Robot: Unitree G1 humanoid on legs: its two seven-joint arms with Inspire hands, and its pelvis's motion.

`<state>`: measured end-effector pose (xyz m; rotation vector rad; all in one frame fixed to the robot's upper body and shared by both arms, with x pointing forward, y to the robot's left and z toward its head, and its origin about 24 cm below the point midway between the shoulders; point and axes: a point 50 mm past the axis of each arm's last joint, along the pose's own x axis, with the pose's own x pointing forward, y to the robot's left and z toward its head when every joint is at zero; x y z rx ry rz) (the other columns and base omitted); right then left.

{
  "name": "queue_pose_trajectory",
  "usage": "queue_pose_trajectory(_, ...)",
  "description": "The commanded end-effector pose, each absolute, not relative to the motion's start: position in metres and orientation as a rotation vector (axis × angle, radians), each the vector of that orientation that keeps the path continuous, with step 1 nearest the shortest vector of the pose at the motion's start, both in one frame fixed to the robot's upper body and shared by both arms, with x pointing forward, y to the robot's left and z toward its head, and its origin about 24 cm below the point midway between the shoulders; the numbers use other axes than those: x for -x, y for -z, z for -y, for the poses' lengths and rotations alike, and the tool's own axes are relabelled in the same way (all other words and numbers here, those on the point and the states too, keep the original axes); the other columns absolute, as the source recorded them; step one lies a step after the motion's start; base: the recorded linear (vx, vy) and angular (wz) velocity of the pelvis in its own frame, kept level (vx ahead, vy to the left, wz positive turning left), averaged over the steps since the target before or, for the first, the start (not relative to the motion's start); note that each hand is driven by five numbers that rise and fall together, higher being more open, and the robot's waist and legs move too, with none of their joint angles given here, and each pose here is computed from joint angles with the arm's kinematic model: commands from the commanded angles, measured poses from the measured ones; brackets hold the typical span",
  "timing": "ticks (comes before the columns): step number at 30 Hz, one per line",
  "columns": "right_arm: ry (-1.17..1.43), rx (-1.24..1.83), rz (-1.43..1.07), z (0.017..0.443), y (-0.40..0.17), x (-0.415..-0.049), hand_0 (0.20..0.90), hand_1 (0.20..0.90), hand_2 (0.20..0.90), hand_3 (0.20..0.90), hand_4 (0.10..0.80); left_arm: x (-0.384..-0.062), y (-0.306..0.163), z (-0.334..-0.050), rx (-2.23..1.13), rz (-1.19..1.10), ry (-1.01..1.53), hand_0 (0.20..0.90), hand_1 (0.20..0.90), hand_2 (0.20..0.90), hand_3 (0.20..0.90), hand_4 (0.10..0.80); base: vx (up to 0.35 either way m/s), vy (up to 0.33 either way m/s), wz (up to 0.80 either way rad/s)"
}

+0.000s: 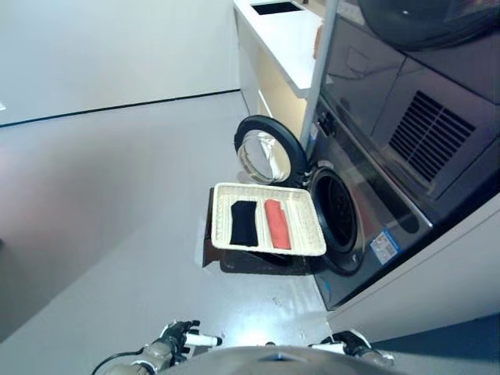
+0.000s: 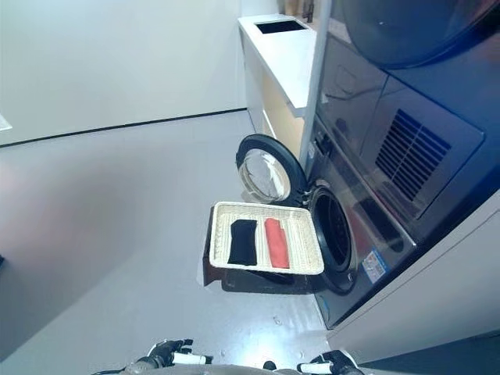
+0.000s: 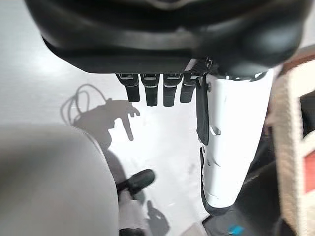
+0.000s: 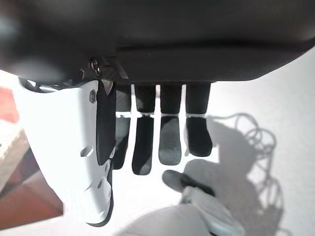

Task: Pick up the clothes and place them into the washing machine

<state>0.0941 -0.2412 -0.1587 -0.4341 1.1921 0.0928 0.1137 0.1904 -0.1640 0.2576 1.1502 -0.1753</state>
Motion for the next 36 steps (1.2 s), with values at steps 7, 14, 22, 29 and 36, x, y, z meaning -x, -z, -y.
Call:
queue_pose_trajectory(7,-0.054,0.471,-1.142,0.253,0.153,-0.102,0.900,0.900,0.900,0.900,0.800,-0.098,0.165,-0.210,-0.331,-1.194,0.124,0.900,0.900,0.900,0.900,0.800,0.260,0.010,-0.63)
queue_pose_trajectory(14,-0.015,0.444,-1.247,0.263,0.157,-0.074,0.900,0.900,0.900,0.900,0.800,-0.107,0.162,-0.214,-0.307,-1.160,0.107,0.900,0.900,0.900,0.900,0.800,0.277,0.133,-1.15)
queue_pose_trajectory(22,-0.081,0.367,-1.144,0.235,0.158,-0.095,0.900,0.900,0.900,0.900,0.800,-0.128,0.153,-0.224,-0.283,-1.075,0.049,0.900,0.900,0.900,0.900,0.800,0.158,0.105,-0.24)
queue_pose_trajectory(29,-0.108,0.375,-1.065,0.231,0.153,-0.104,0.900,0.900,0.900,0.900,0.800,-0.108,0.156,-0.243,-0.314,-1.163,0.002,0.900,0.900,0.900,0.900,0.800,0.138,0.104,0.02)
queue_pose_trajectory(36,-0.139,0.383,-1.029,0.226,0.150,-0.108,0.900,0.900,0.900,0.900,0.800,-0.104,0.154,-0.254,-0.271,-1.165,-0.110,0.900,0.900,0.900,0.900,0.800,0.234,-0.103,0.00)
